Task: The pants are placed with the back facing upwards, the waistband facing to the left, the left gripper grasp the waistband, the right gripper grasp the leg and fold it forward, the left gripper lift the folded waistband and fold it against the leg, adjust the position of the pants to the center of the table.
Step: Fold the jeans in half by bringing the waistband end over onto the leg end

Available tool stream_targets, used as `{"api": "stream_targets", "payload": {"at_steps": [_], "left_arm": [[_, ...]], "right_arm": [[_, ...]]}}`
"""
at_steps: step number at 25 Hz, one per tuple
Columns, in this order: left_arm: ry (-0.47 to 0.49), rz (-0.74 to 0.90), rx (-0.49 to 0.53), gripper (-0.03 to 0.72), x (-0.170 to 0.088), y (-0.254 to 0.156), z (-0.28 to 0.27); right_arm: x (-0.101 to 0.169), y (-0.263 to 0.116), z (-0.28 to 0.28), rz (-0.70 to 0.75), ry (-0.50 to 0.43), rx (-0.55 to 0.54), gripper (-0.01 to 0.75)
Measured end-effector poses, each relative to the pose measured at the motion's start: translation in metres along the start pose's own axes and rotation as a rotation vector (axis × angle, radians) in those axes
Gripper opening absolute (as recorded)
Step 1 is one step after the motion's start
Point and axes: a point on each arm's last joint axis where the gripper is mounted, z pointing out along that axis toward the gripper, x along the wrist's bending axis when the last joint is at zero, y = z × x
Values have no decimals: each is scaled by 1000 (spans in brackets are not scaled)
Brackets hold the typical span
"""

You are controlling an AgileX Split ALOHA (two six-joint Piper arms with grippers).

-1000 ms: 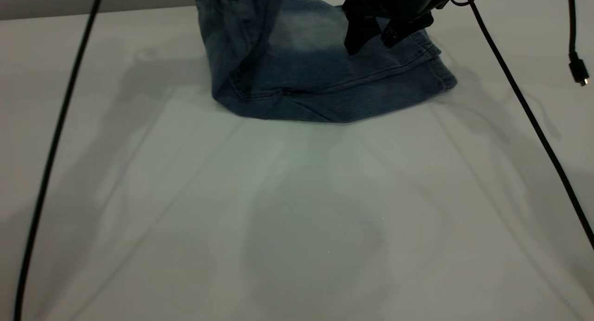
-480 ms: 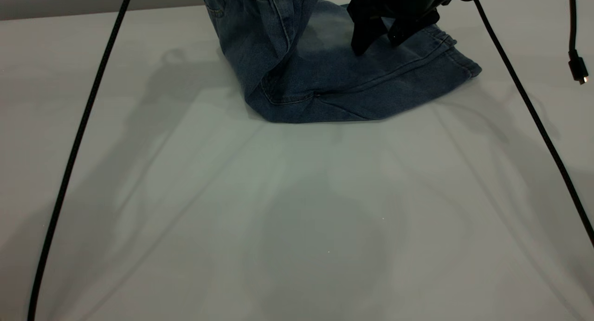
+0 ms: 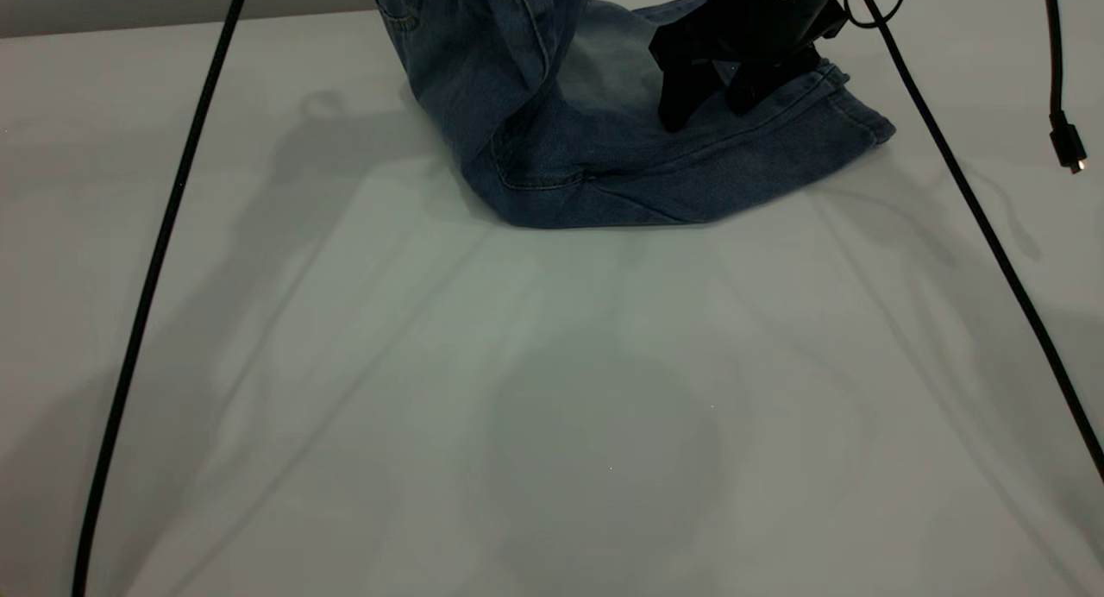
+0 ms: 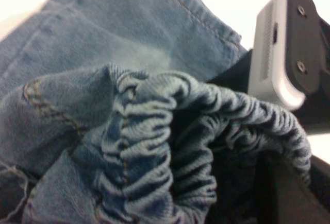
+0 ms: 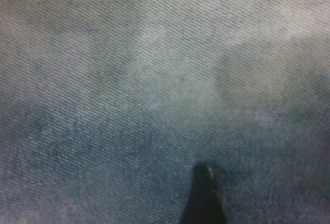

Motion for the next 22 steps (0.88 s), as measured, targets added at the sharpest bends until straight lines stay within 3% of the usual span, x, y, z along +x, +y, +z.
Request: {"api": "stream_targets", "payload": {"at_steps": [13, 22], "left_arm": [[6, 118, -20, 73, -30, 4, 22], [0, 120, -10, 73, -32, 3, 23]], "right_arm": [[-1, 19, -18, -36, -5, -24, 480], [-52, 54, -73, 6, -173, -55, 480]]}}
